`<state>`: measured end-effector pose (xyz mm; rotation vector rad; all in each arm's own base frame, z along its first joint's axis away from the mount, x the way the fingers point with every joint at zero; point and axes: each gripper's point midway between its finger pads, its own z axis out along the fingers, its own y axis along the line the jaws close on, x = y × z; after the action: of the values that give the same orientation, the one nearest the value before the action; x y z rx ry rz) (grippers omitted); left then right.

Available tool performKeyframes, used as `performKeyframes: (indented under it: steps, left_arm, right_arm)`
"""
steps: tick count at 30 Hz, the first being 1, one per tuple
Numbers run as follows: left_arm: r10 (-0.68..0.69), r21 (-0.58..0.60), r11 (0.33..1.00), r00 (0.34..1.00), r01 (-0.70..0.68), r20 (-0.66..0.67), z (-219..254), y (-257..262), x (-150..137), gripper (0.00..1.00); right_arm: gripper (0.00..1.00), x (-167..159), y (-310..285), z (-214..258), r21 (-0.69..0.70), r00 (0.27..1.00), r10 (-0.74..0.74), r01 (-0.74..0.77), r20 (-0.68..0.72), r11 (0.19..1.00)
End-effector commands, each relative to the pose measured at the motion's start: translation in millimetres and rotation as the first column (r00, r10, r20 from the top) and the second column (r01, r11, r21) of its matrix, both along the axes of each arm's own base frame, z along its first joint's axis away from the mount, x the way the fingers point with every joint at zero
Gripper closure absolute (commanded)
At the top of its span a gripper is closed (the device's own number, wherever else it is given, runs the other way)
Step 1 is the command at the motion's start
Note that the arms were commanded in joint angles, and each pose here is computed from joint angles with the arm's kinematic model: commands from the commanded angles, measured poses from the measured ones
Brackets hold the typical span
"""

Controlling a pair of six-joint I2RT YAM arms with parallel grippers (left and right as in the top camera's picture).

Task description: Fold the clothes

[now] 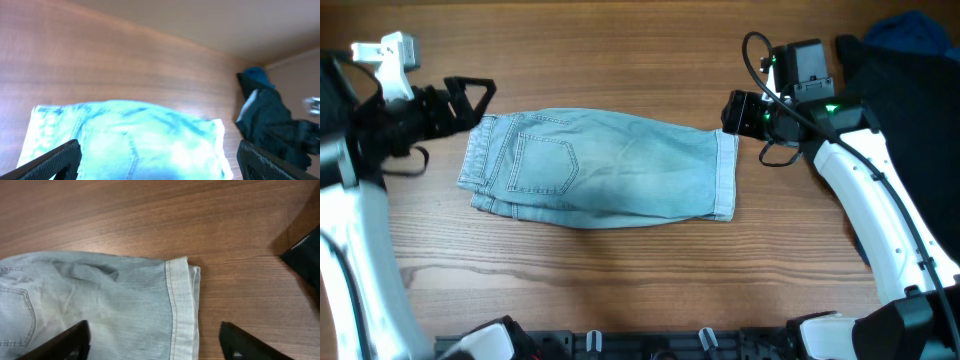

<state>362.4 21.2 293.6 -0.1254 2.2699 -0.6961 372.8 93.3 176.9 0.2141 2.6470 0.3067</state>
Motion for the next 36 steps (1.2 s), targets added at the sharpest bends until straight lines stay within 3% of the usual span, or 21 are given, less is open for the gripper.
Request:
performKeyframes:
  steps: [1,7,11,14,16,19,23,26,31,36]
  left_arm:
    - [0.028,0.007,1.0,0.999,-0.027,-0.036,-12,21,10,0.0]
    - [0.115,0.039,0.993,0.967,-0.109,-0.226,-51,41,-6,0.0]
    - [0.093,-0.015,0.994,0.927,-0.105,-0.363,-77,35,-17,0.0]
    - [0.132,0.023,0.99,0.872,-0.137,-0.471,-102,45,-25,0.0]
    - [0.244,0.095,0.968,0.789,-0.231,-0.564,-124,66,-33,0.0]
    - [0.241,0.055,0.961,0.727,-0.27,-0.643,-142,72,-41,0.0]
    - [0.148,0.002,0.98,0.718,-0.2,-0.68,-152,66,-51,0.0]
    - [0.151,0.011,0.981,0.719,-0.195,-0.679,-154,68,-50,0.0]
    - [0.28,0.203,0.96,0.683,-0.193,-0.674,-171,103,-51,0.0]
    - [0.23,0.116,0.97,0.656,-0.213,-0.718,-201,105,-43,0.0]
  right_arm:
    - [0.12,3,3,13,0.027,0.999,0.0,-0.001,0.04,1.0]
    - [0.11,4,3,13,0.028,0.999,0.0,-0.001,0.044,1.0]
    - [0.1,11,4,18,0.035,0.997,-0.001,-0.002,0.077,0.999]
    - [0.1,16,6,21,0.045,0.995,-0.007,0.002,0.102,0.999]
    - [0.1,19,6,23,0.062,0.994,-0.03,0.023,0.109,0.998]
    - [0.11,19,6,24,0.071,0.993,-0.043,0.035,0.108,0.997]
    - [0.12,17,8,23,0.079,0.994,-0.038,0.03,0.098,0.996]
    - [0.12,18,8,23,0.092,0.994,-0.059,0.05,0.094,0.994]
    - [0.12,19,8,24,0.095,0.993,-0.06,0.051,0.1,0.994]
    - [0.12,21,9,26,0.101,0.992,-0.064,0.053,0.109,0.993]
